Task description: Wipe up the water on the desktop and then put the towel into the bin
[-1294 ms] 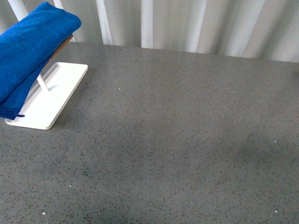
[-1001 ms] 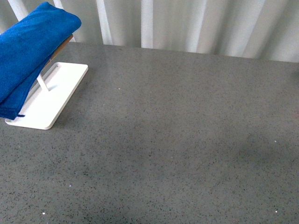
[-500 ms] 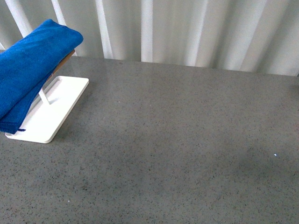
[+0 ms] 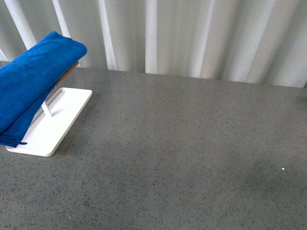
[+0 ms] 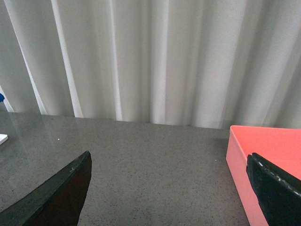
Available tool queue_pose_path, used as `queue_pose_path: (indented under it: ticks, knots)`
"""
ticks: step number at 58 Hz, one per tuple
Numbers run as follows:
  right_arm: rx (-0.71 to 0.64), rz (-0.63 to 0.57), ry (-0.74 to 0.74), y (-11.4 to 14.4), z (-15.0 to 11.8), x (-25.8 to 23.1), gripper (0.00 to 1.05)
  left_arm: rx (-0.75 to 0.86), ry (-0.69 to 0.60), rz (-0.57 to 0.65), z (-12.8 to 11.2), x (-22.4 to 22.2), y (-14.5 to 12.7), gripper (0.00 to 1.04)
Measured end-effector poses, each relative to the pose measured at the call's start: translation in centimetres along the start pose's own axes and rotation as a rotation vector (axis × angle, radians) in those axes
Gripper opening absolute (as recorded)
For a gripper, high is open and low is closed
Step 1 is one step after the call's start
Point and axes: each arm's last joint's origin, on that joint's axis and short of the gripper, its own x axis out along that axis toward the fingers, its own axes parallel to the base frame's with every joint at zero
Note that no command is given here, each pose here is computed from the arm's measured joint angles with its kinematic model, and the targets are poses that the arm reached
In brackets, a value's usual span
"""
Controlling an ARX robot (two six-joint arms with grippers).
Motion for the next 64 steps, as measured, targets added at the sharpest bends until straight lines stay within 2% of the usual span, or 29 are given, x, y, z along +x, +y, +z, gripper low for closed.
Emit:
queue_pose_path:
  ticks: [11, 16, 22, 27, 32, 38, 45, 64]
  knots:
    - [0.000, 0.000, 0.000, 0.0, 0.0, 0.0, 0.98, -0.021, -0.087, -0.181, 6.4, 4.9, -3.2, 0.98]
    - [0.000, 0.000, 0.000, 0.0, 0.0, 0.0, 0.98, 0.003, -0.046, -0.164, 9.0, 9.3, -3.9, 0.98]
    - [0.000, 0.000, 0.000, 0.0, 0.0, 0.0, 0.98, 0.013, 0.066, -0.129, 10.5, 14.7, -3.9, 0.98]
    - [0.000, 0.000, 0.000, 0.0, 0.0, 0.0, 0.98, 0.037, 0.164, -0.071, 12.5, 21.2, -3.5, 0.98]
    - [0.000, 0.000, 0.000, 0.0, 0.0, 0.0, 0.98, 0.070, 0.215, 0.000, 14.0, 25.8, -2.6, 0.98]
    - [0.000, 0.000, 0.000, 0.0, 0.0, 0.0, 0.98, 0.111, 0.273, 0.061, 14.4, 29.3, -1.3, 0.98]
    - [0.000, 0.000, 0.000, 0.0, 0.0, 0.0, 0.98, 0.169, 0.339, 0.125, 13.4, 32.0, 0.3, 0.98]
    - [0.000, 0.000, 0.000, 0.0, 0.0, 0.0, 0.98, 0.217, 0.347, 0.144, 12.5, 33.2, 0.8, 0.98]
